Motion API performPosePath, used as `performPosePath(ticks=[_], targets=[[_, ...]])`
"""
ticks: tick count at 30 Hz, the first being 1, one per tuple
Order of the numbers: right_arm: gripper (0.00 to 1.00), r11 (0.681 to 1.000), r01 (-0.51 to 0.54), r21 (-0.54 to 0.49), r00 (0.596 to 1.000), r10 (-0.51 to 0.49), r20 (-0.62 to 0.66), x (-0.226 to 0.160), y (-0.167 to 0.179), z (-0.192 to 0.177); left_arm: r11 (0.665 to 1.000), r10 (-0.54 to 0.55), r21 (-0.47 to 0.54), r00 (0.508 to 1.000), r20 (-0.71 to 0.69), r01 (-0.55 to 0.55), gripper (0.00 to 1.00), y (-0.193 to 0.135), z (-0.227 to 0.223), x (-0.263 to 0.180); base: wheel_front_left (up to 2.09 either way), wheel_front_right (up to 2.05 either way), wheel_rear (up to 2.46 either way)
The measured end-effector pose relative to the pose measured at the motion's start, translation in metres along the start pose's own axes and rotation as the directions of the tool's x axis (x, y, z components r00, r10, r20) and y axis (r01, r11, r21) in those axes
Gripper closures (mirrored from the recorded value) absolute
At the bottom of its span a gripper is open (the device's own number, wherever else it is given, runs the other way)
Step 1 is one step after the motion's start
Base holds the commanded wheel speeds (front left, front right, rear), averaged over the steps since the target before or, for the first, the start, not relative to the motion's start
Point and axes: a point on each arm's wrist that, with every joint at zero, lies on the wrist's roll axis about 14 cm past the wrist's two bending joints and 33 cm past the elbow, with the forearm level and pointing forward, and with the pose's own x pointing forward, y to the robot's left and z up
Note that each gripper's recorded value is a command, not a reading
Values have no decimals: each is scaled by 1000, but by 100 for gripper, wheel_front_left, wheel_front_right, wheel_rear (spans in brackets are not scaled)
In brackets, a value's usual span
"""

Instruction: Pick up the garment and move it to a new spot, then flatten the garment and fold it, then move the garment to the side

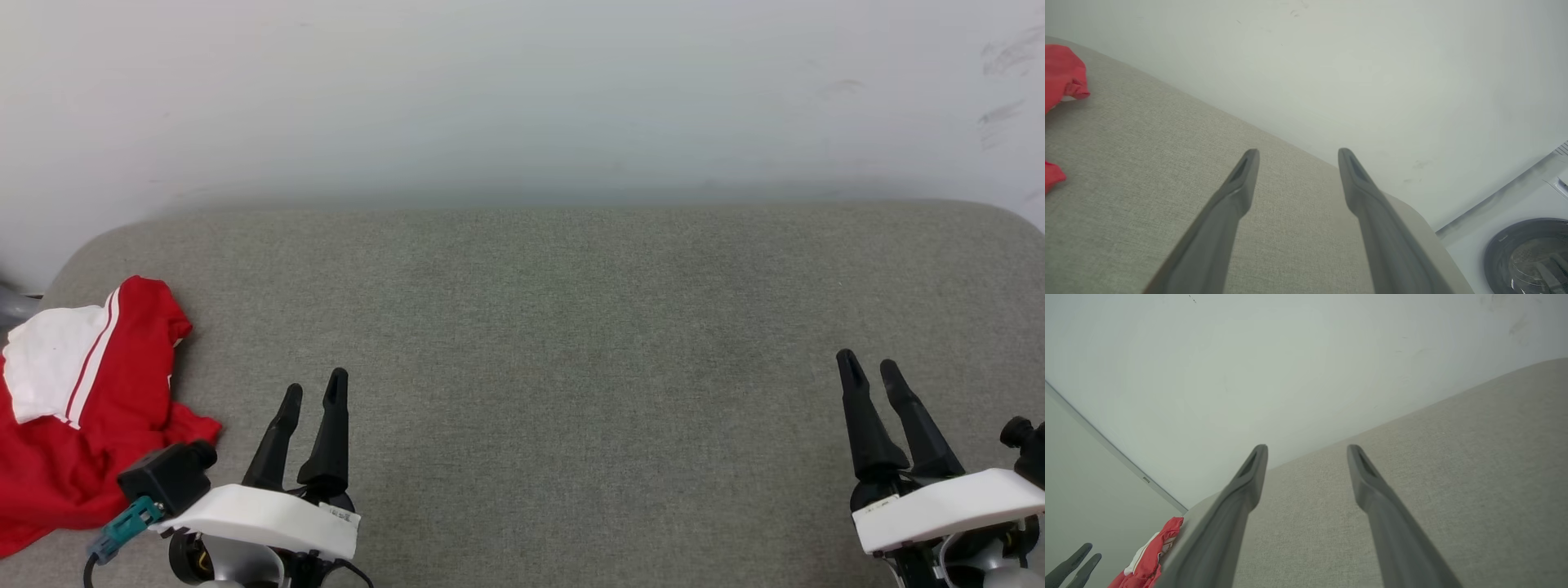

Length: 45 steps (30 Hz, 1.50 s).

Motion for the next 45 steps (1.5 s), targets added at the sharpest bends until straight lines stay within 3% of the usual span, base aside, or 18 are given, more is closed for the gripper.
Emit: performPosePath(ticks=[21,33,45], targets=[[0,955,-22,-296,998,6,-56,-5,2,-3,954,-36,297,999,-6,36,0,-4,-2,-4,0,0,0],[0,912,-29,-410,998,6,-56,-7,5,0,912,-59,407,998,-4,55,0,-9,-4,-7,0,0,0],[0,879,-74,-471,996,45,-72,-2,21,-7,877,-22,481,999,37,1,0,4,5,-17,0,0,0]])
